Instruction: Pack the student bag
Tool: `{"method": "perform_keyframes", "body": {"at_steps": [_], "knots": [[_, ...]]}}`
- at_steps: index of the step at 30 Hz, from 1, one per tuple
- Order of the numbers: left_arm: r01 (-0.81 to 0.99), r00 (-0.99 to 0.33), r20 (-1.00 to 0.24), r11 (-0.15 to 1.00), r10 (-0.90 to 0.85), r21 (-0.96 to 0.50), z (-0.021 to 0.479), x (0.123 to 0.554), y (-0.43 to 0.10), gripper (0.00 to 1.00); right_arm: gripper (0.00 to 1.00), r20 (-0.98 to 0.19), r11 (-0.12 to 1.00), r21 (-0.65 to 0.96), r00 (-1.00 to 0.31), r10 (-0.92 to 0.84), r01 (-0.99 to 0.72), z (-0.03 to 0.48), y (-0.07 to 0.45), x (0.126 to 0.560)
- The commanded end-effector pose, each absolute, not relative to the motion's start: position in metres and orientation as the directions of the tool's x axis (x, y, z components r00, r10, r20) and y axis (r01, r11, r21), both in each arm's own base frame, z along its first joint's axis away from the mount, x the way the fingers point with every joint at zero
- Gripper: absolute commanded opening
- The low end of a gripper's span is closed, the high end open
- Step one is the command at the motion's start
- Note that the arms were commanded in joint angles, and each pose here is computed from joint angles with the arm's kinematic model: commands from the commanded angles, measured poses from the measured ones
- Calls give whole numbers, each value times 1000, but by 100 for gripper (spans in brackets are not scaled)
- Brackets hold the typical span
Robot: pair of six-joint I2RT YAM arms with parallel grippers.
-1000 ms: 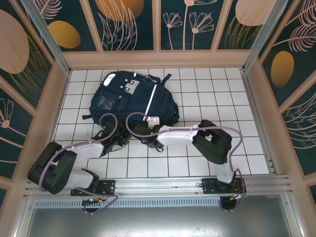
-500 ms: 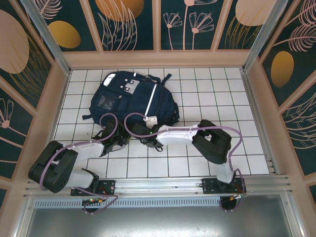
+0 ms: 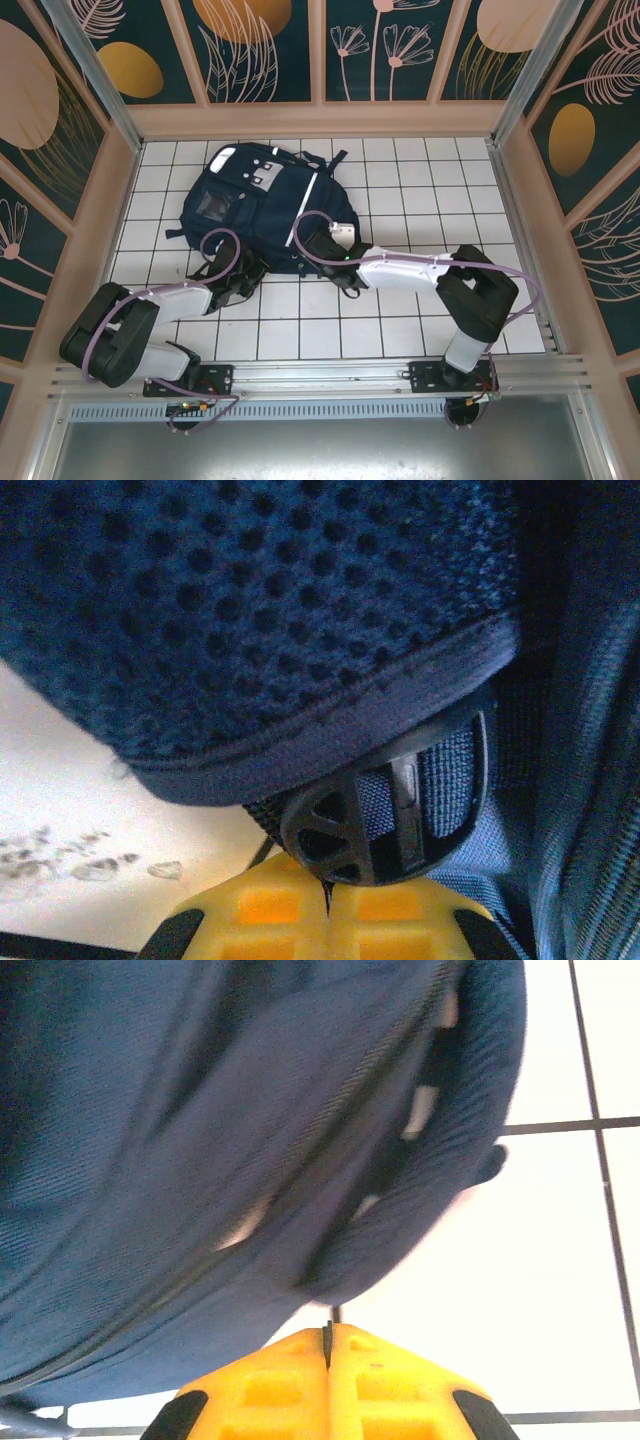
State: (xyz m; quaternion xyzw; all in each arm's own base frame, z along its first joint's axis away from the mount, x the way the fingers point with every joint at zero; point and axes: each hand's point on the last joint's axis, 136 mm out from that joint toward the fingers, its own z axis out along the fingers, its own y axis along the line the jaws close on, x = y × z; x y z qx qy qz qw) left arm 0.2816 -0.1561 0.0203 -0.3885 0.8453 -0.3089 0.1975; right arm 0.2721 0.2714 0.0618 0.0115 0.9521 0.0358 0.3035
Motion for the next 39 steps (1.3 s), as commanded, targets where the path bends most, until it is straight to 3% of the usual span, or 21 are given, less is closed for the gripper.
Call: {"method": "perform_keyframes", "body": {"at_steps": [1, 3, 6, 10, 12, 21, 39], "knots": [[-589, -584, -160, 551, -796, -591, 8, 278, -130, 0, 0, -580, 994, 103, -814, 36, -30, 67, 270, 272], [-577, -592, -159, 552, -791, -602, 12, 281, -133, 0, 0, -589, 991, 121, -808, 18, -66, 73, 280, 271], [-546, -608, -152, 549, -780, -633, 20, 288, -142, 0, 16, -610, 981, 130, -791, -38, -147, 82, 307, 264], [-530, -623, -143, 549, -769, -646, 22, 292, -148, 0, 19, -609, 966, 121, -786, -109, -228, 82, 343, 252], [-530, -628, -134, 547, -766, -647, 20, 293, -150, 0, 26, -599, 962, 102, -788, -145, -255, 76, 357, 248], [-533, -630, -135, 552, -765, -641, 14, 295, -151, 0, 27, -544, 966, 7, -812, -213, -259, 41, 380, 250], [-545, -627, -141, 560, -766, -624, 7, 296, -149, 0, 32, -461, 988, -28, -875, -150, -155, 4, 357, 249]]}}
